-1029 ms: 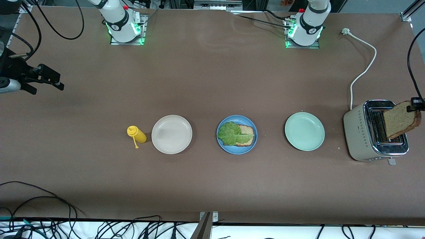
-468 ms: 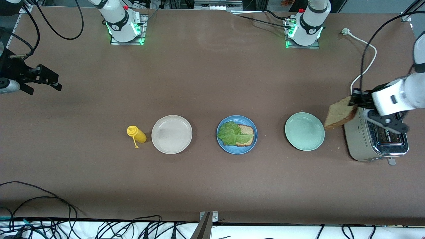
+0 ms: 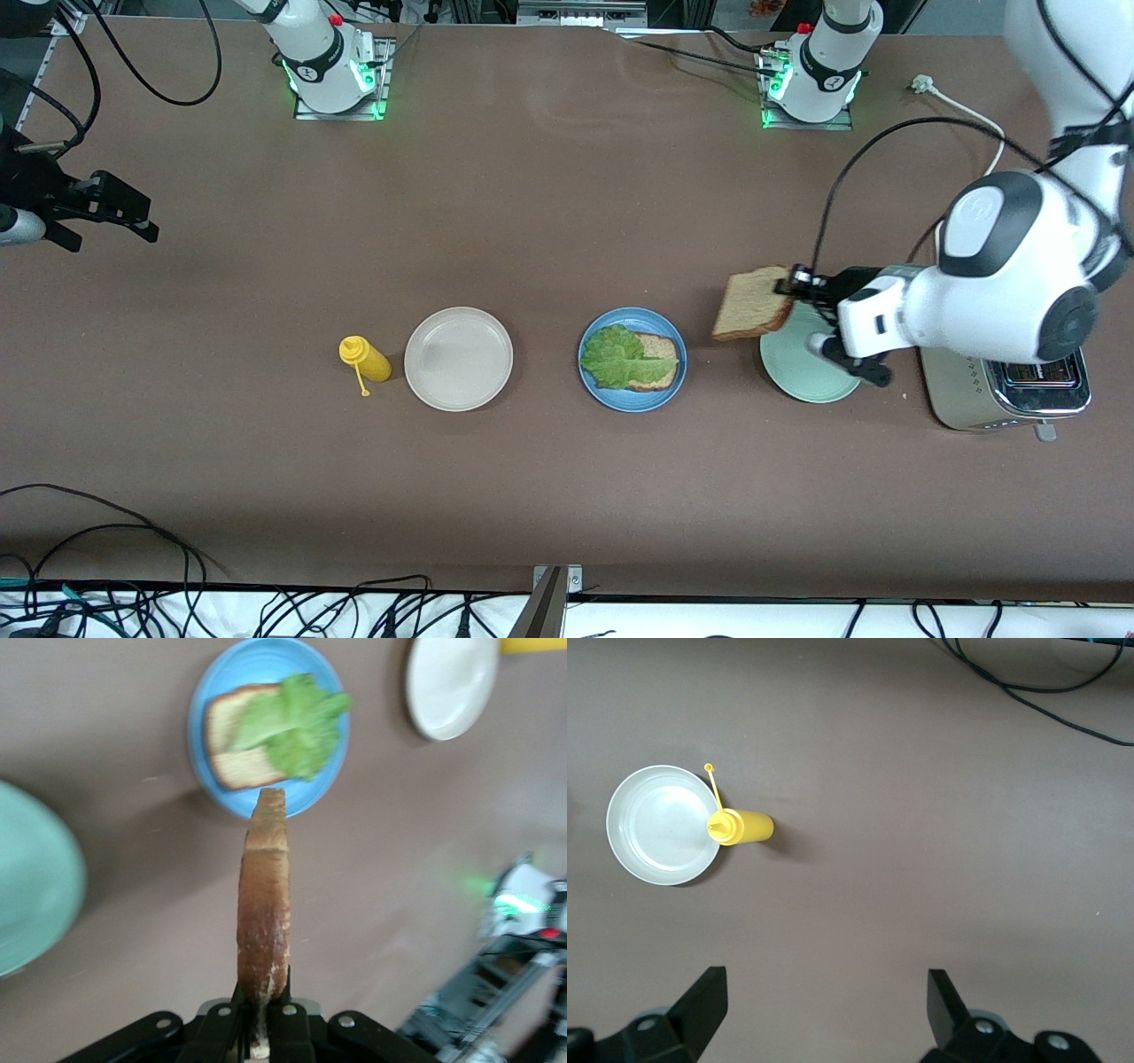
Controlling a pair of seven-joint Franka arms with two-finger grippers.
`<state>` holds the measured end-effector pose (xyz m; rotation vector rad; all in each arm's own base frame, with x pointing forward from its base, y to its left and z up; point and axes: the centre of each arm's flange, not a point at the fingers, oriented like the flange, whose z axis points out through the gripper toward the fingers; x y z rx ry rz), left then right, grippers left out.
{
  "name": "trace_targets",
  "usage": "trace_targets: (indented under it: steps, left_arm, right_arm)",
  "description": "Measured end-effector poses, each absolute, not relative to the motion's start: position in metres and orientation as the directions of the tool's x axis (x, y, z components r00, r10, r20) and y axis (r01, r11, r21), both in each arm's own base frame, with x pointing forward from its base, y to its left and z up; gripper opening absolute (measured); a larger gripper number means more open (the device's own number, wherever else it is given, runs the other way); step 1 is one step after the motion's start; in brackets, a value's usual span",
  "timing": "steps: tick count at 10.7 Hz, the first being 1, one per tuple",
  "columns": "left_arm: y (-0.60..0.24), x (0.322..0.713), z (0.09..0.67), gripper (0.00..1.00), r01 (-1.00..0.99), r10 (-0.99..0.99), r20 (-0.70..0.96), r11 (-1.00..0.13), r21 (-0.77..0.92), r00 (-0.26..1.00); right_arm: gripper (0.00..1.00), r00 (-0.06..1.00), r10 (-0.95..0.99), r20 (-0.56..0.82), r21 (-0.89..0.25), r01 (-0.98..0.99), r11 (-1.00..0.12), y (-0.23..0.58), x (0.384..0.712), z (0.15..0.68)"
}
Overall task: Make sandwich in blue plate with both arms
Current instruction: 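Carry the toast over the blue plate and lower it onto the lettuce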
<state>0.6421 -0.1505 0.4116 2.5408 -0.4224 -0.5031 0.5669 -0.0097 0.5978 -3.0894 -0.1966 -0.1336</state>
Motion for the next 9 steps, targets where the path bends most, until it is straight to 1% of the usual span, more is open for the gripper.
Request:
trace_targets:
  steps: [1,3,7,9]
  left_arm:
    - [-0.167,0.648,0.393,0.09,-0.150,-0.374,-0.259,-0.779,0.608,0.890]
    - [-0.195,0.657,0.361,0.09,-0.092,-0.345,-0.241,-0.721,0.687,0.907]
    - [-0.243,0.661,0.306,0.09,-0.032,-0.316,-0.238,-0.660,0.751,0.919]
    - [-0.258,0.658,0.282,0.09,-0.049,-0.358,-0.204,-0.586,0.809,0.911]
  right_arm:
    - [1.00,0.988,0.124,0.089,-0.037,0.128,-0.991,-0.010,0.567,0.598]
    - [1.00,0.990,0.104,0.091,-0.037,0.108,-0.993,-0.021,0.567,0.599]
    - [1.00,0.991,0.097,0.087,-0.037,0.101,-0.994,-0.026,0.568,0.596]
    - [1.00,0.992,0.097,0.086,-0.036,0.101,-0.994,-0.026,0.570,0.594]
